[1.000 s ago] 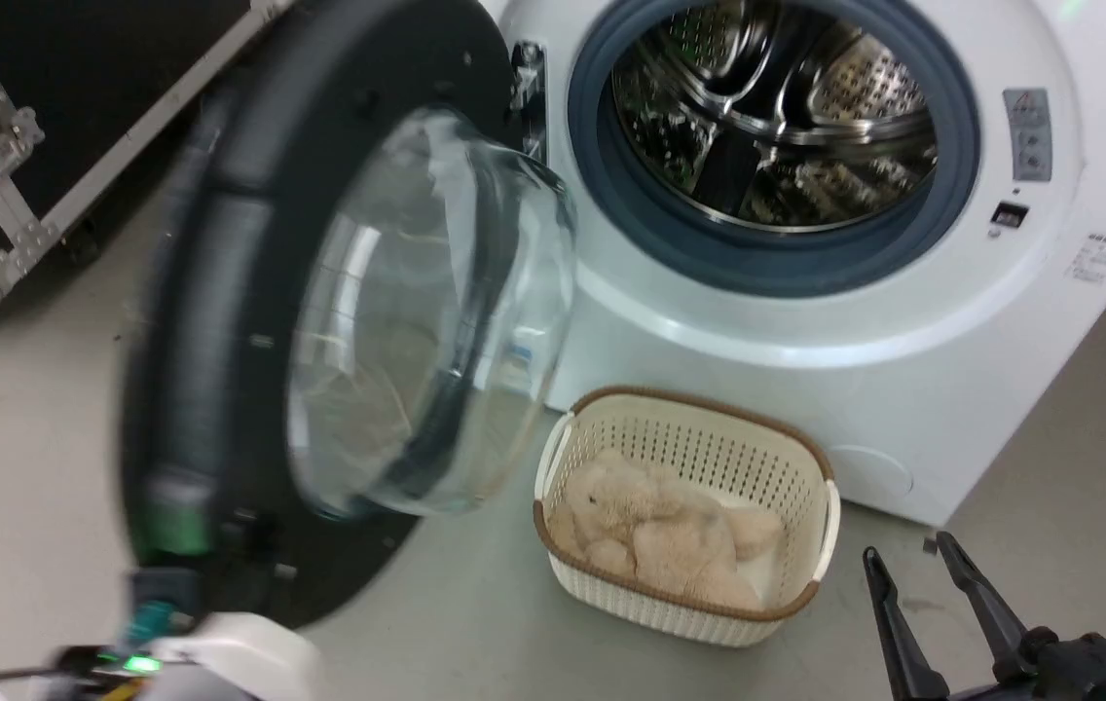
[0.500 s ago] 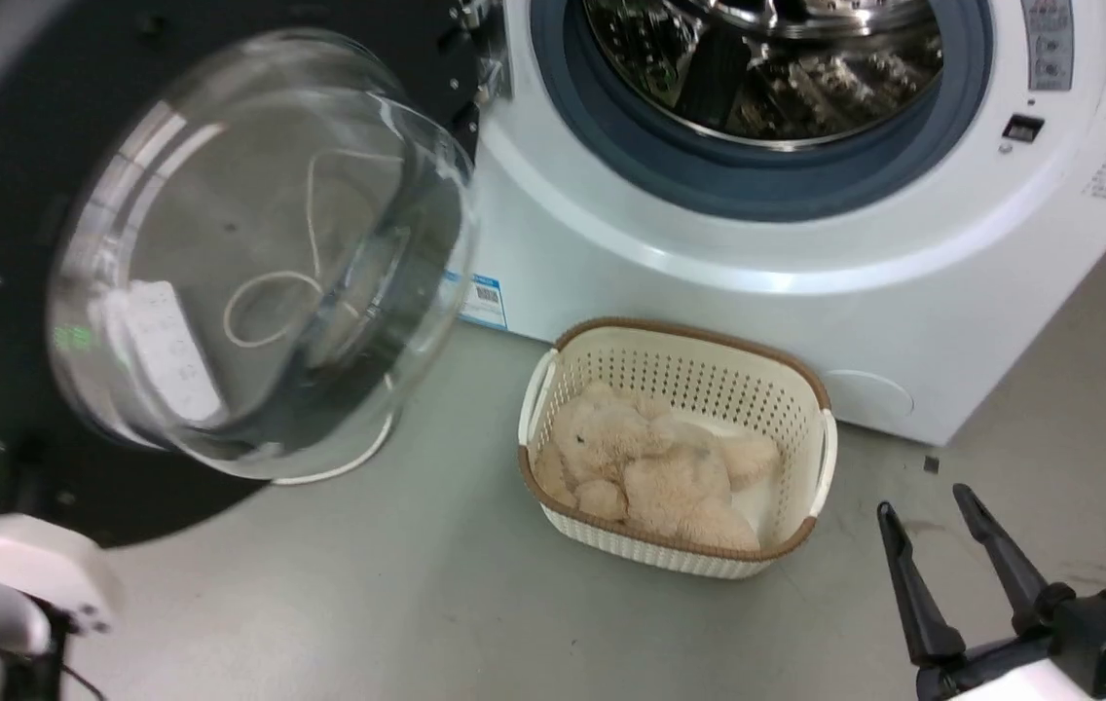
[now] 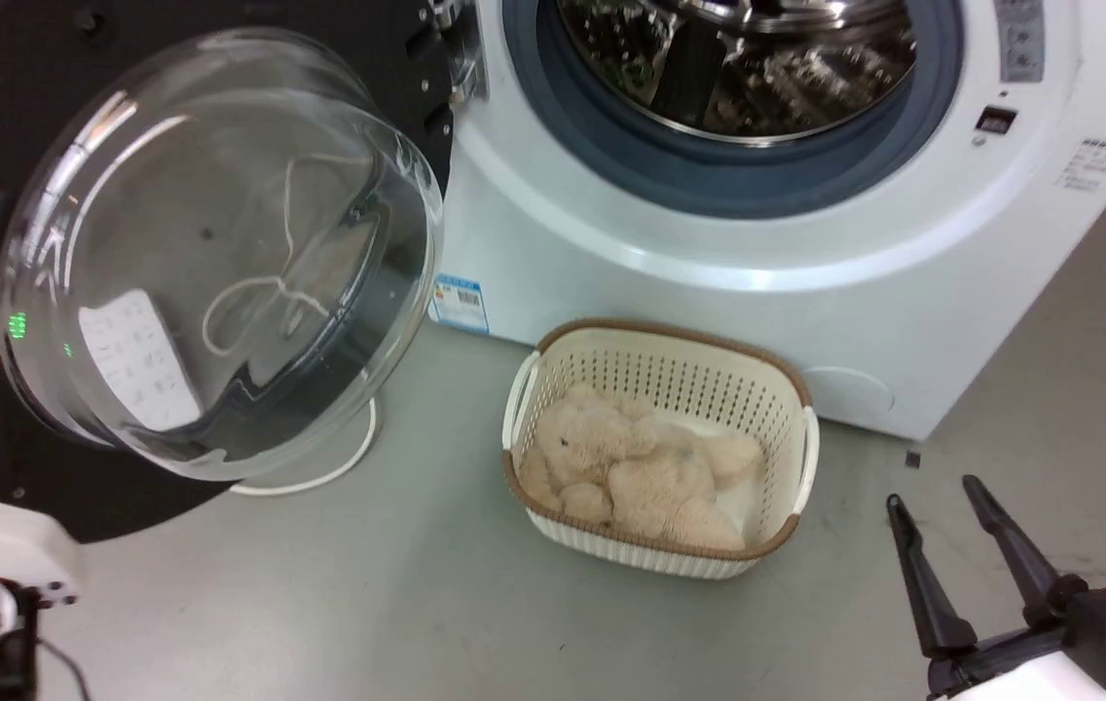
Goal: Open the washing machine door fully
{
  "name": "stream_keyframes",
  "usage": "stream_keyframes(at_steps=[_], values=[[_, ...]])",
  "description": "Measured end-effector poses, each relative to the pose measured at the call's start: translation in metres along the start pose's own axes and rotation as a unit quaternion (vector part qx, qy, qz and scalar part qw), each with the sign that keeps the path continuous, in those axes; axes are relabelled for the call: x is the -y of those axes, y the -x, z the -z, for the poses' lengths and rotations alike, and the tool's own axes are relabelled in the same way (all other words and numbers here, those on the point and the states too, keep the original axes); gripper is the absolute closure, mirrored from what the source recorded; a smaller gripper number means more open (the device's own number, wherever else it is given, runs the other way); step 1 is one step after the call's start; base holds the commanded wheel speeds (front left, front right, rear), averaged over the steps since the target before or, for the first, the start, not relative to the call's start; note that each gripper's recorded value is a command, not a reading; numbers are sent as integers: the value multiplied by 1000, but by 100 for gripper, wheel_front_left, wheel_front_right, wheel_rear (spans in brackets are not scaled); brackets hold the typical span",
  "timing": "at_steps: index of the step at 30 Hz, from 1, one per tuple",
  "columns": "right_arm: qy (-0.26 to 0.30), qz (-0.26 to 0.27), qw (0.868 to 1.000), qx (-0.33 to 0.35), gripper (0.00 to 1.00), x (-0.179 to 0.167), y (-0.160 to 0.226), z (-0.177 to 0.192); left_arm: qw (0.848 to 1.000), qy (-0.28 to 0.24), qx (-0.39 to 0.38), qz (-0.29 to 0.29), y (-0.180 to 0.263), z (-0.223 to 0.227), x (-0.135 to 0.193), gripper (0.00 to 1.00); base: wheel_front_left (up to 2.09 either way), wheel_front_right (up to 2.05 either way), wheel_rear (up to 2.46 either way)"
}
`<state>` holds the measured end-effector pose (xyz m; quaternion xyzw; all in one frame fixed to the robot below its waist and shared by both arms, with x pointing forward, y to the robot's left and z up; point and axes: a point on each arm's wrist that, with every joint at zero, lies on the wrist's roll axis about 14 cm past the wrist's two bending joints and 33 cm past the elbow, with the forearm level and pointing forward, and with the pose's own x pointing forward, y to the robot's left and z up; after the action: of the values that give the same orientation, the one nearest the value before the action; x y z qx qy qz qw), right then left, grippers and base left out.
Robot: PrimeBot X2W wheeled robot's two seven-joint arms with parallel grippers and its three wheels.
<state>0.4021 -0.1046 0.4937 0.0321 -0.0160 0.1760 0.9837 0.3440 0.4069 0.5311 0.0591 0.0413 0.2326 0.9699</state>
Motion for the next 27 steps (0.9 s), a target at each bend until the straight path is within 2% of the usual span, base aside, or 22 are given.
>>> stream_keyframes(at_steps=[7, 13, 21, 27], values=[[17, 27, 999, 41, 0, 10, 12, -28, 994, 44, 88, 56, 21, -35, 49, 100, 0, 0, 0], [40, 47, 995, 84, 0, 17, 31, -59, 979, 92, 149, 106, 56, -63, 94, 100, 0, 0, 0], [54, 83, 988, 114, 0, 29, 58, -80, 960, 122, 164, 189, 95, -70, 158, 100, 0, 0, 0], [48, 101, 987, 112, 0, 31, 74, -77, 955, 126, 150, 224, 115, -60, 187, 100, 0, 0, 0]])
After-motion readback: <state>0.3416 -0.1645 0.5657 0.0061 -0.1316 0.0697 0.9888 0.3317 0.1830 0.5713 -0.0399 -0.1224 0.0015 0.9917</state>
